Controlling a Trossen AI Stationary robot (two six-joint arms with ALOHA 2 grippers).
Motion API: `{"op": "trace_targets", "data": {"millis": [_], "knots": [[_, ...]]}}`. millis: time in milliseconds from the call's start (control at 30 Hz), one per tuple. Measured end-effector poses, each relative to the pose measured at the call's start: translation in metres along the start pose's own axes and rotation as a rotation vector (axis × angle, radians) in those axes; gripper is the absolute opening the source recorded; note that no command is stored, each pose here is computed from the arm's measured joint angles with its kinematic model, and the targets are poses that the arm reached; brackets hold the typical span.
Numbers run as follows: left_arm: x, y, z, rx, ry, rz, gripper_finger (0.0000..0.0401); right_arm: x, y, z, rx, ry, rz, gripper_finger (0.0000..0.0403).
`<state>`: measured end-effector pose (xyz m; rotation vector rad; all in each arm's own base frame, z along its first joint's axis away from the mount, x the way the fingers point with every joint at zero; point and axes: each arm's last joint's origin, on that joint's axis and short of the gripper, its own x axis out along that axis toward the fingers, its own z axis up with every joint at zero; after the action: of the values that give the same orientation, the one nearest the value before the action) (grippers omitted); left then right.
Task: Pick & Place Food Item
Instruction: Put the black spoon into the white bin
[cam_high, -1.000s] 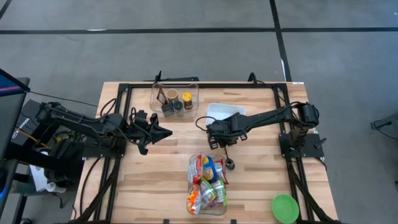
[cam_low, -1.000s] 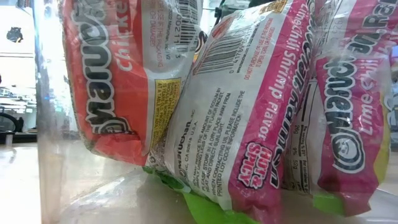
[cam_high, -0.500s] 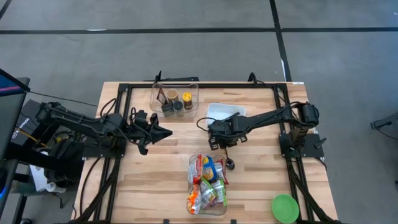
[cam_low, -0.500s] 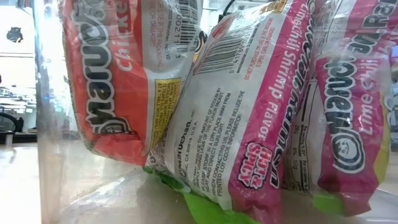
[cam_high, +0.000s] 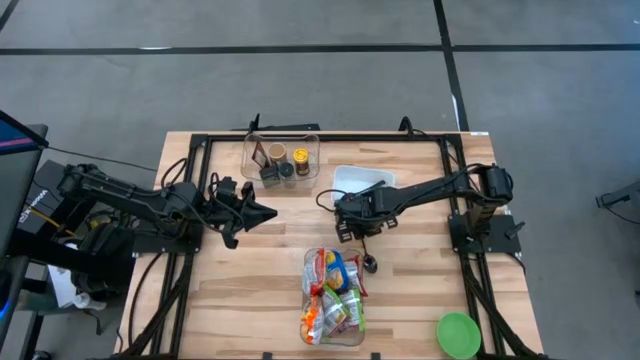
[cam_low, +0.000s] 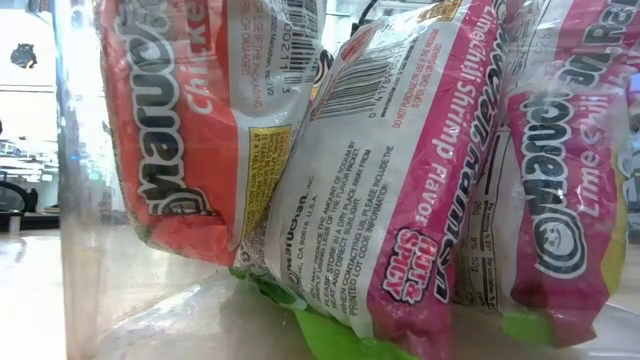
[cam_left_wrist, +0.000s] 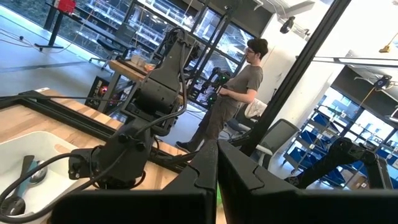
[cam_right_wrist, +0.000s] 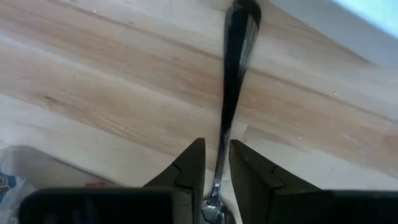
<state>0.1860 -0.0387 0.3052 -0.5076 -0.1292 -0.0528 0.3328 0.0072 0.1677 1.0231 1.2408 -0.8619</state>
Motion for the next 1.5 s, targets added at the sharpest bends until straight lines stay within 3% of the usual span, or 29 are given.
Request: {"op": "trace_targets", "data": {"millis": [700, 1167, 1500], "knots": [[0.000, 0.000, 0.000, 0.000, 0.002, -0.003, 0.0000, 0.000, 0.000, -0.001, 0.022, -0.019, -0.007, 0.0068], [0.000, 0.000, 0.000, 0.000, 0.002, -0.002, 0.0000, 0.012, -0.006, -0.008, -0.016, -0.015, -0.002, 0.0161], [0.000, 0.000, 0.000, 0.000, 0.000, 0.001, 0.0000, 0.026, -0.008, -0.008, -0.027, 0.004, -0.062, 0.0159]]}}
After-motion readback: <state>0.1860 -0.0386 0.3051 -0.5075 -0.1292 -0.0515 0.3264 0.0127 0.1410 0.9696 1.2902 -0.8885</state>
